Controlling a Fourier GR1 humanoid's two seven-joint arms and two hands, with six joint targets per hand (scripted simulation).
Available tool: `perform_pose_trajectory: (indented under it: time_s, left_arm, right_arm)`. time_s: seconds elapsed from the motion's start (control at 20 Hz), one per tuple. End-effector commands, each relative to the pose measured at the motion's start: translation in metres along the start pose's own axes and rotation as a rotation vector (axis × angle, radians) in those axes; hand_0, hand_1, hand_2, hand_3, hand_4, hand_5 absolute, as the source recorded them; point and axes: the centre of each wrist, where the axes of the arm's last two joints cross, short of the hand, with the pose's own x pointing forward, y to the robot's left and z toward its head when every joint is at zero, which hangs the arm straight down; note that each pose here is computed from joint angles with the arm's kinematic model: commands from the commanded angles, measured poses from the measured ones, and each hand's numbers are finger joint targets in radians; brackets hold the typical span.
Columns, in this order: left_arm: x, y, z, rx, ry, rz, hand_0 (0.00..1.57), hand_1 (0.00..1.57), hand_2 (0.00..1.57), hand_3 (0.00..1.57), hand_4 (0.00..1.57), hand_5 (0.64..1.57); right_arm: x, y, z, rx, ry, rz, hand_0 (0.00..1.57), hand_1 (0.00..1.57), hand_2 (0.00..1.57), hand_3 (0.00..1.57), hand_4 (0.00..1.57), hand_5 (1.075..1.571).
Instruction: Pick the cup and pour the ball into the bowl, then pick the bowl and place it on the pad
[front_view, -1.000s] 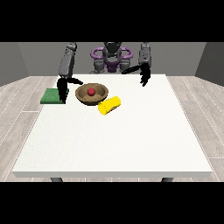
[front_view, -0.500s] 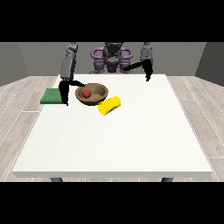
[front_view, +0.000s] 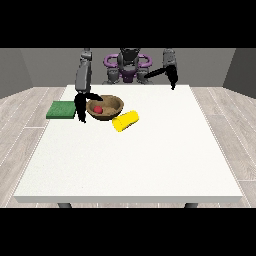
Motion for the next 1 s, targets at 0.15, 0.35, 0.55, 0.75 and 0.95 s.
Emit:
perform_pose_trajectory:
  time_s: [0.15,0.35,0.55,0.75,0.95]
  left_arm:
    - [-0.008,0.009,0.012,-0.006,0.004,0.014,0.0,0.0,0.0,0.0,0.0,1.564]
    - [0.005,0.019,-0.002,-0.006,-0.035,0.005,0.0,0.0,0.0,0.0,0.0,1.567]
    - [0.006,0.021,-0.002,0.0,-0.02,0.011,0.0,0.0,0.0,0.0,0.0,1.568]
    - [-0.019,0.042,0.008,0.039,0.076,0.02,0.0,0.0,0.0,0.0,0.0,1.57]
    - [-0.032,0.049,0.016,0.069,0.087,0.029,0.0,0.0,0.0,0.0,0.0,1.57]
  right_arm:
    - [-0.011,0.042,-0.011,-0.038,0.03,-0.041,0.0,0.0,0.0,0.0,0.37,1.547]
    - [-0.042,0.019,0.019,-0.108,0.222,0.143,1.57,1.57,1.57,0.82,0.66,1.57]
    - [-0.028,0.0,0.014,-0.14,0.241,0.214,1.57,1.57,1.57,1.57,1.05,1.55]
    - [-0.032,0.023,0.01,-0.142,0.299,0.254,1.57,1.57,1.57,1.57,1.02,1.554]
    - [0.012,0.023,-0.023,-0.134,0.285,0.304,1.57,1.57,1.57,1.57,1.02,1.552]
